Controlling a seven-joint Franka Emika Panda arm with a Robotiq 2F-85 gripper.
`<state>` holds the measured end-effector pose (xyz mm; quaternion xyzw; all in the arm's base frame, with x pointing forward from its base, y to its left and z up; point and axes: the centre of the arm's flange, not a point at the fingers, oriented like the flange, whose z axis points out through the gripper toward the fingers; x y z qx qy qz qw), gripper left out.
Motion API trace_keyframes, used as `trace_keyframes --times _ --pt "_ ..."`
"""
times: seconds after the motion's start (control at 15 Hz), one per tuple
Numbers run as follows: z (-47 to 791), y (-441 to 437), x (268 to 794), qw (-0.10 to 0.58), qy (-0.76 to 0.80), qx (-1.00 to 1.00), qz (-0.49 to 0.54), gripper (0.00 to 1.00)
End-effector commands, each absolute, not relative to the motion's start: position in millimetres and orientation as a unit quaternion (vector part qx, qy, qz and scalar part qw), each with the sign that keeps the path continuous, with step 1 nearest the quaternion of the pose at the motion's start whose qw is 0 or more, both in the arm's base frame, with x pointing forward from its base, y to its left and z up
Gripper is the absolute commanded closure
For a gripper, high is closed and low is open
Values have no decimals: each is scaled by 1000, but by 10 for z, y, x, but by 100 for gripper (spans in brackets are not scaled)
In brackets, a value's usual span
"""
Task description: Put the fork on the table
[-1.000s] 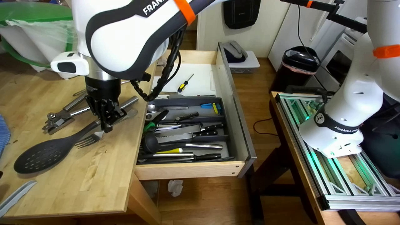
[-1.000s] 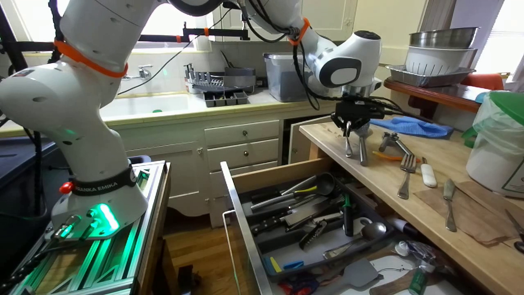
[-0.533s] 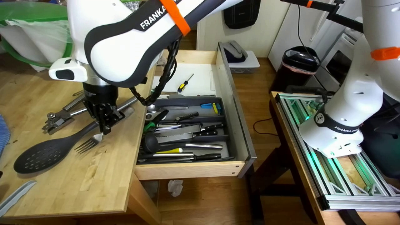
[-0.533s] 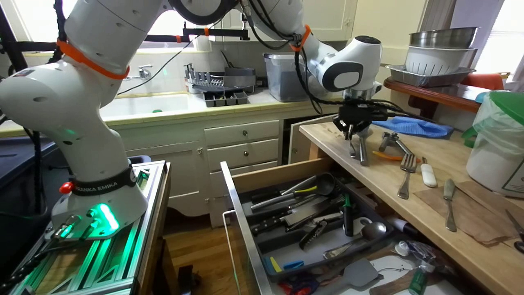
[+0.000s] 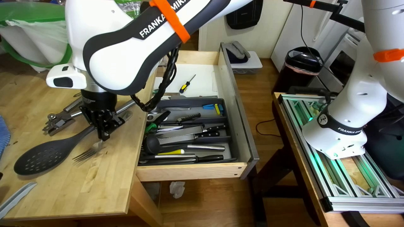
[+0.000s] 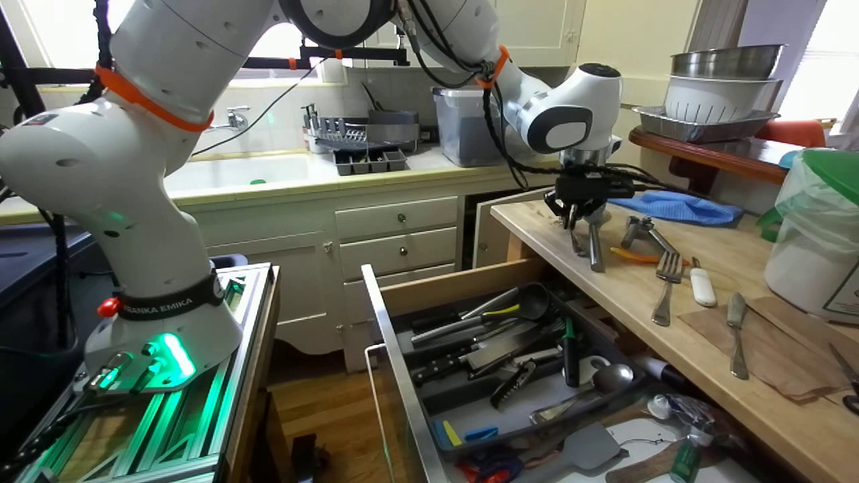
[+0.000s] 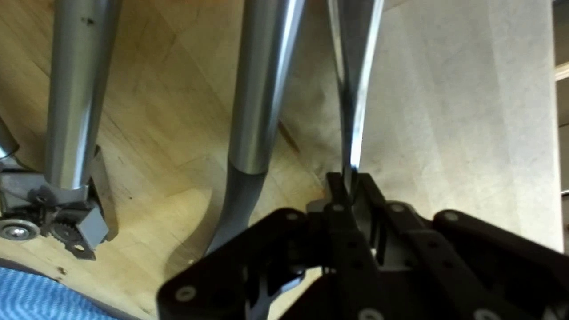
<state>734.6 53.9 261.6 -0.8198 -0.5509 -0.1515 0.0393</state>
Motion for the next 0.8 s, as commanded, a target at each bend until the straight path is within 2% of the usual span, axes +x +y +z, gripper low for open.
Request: trace_keyframes --times 0.0,0.33,0.53,0.73 --pt "2567 544 7423 27 -559 -813 -161 61" --pt "3217 569 7422 12 -517 -838 -175 25" --pt "3801 364 7231 -6 -453 -881 -134 3" --pt "4269 -197 6875 -44 -407 -907 -98 0"
